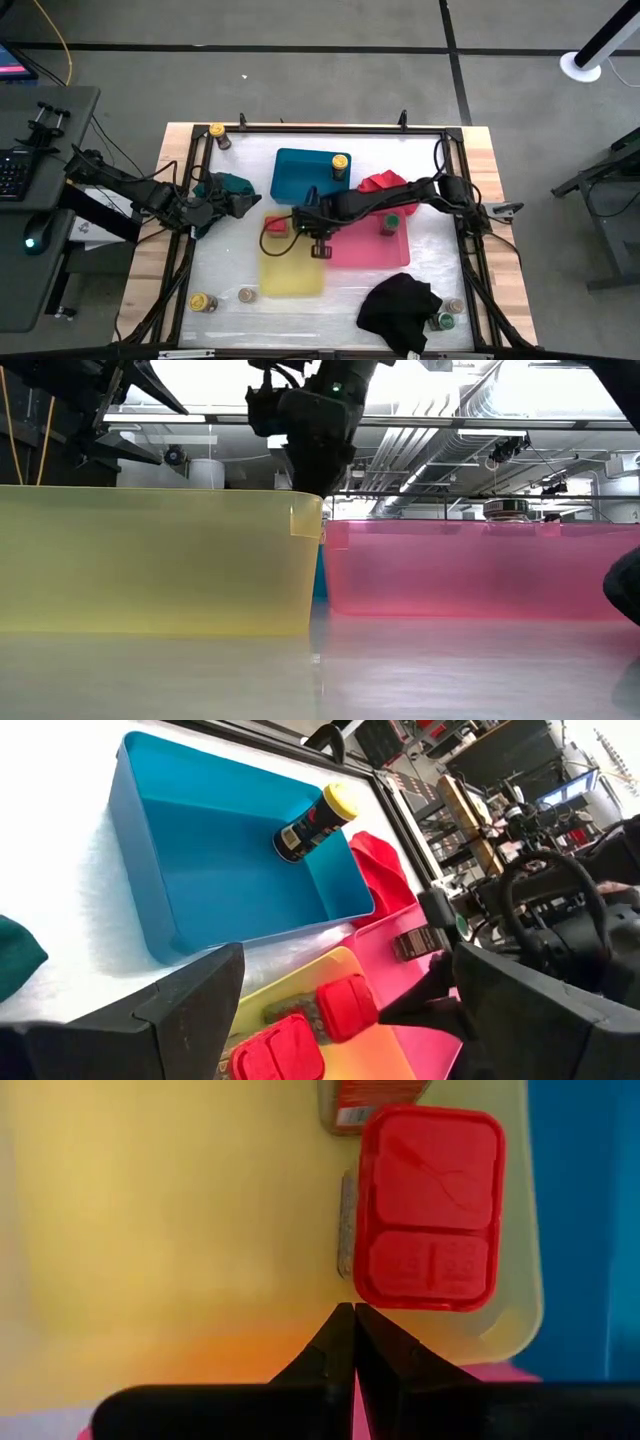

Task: Sort spices by type
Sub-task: Put the red spice bottle into the yellow bin, then put the yellow spice bottle into the blue bin

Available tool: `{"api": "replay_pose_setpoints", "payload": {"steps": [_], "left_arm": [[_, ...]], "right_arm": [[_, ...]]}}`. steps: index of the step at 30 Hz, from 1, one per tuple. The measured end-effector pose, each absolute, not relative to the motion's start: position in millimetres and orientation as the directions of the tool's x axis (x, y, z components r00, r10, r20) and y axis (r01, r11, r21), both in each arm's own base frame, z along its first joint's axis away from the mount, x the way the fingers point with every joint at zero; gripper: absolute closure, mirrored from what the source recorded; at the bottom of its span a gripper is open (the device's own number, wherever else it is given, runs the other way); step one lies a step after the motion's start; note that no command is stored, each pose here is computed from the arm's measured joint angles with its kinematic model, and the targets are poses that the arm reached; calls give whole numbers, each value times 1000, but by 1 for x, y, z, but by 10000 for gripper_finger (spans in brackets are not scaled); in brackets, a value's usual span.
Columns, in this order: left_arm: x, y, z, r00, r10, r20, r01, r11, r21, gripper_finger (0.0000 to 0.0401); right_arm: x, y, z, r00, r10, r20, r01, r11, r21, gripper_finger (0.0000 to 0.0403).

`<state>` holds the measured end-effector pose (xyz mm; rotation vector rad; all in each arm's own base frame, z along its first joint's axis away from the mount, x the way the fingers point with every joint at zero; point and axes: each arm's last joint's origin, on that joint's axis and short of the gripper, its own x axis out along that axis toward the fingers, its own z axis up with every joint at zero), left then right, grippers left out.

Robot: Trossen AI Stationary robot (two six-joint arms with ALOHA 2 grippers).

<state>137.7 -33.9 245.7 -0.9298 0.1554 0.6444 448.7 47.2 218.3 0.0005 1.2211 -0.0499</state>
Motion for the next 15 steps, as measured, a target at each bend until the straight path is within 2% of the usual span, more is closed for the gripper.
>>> {"api": "replay_pose_setpoints", "payload": {"steps": [10, 15], "left_arm": [[138, -34, 246, 803, 449, -392, -578, 428, -694, 56], [138, -34, 246, 803, 450, -391, -579, 433, -691, 56]], "right_arm": [[456, 41, 221, 412, -36, -910, 17, 999, -31, 403], [452, 41, 221, 378, -36, -925, -3, 999, -41, 403]]}}
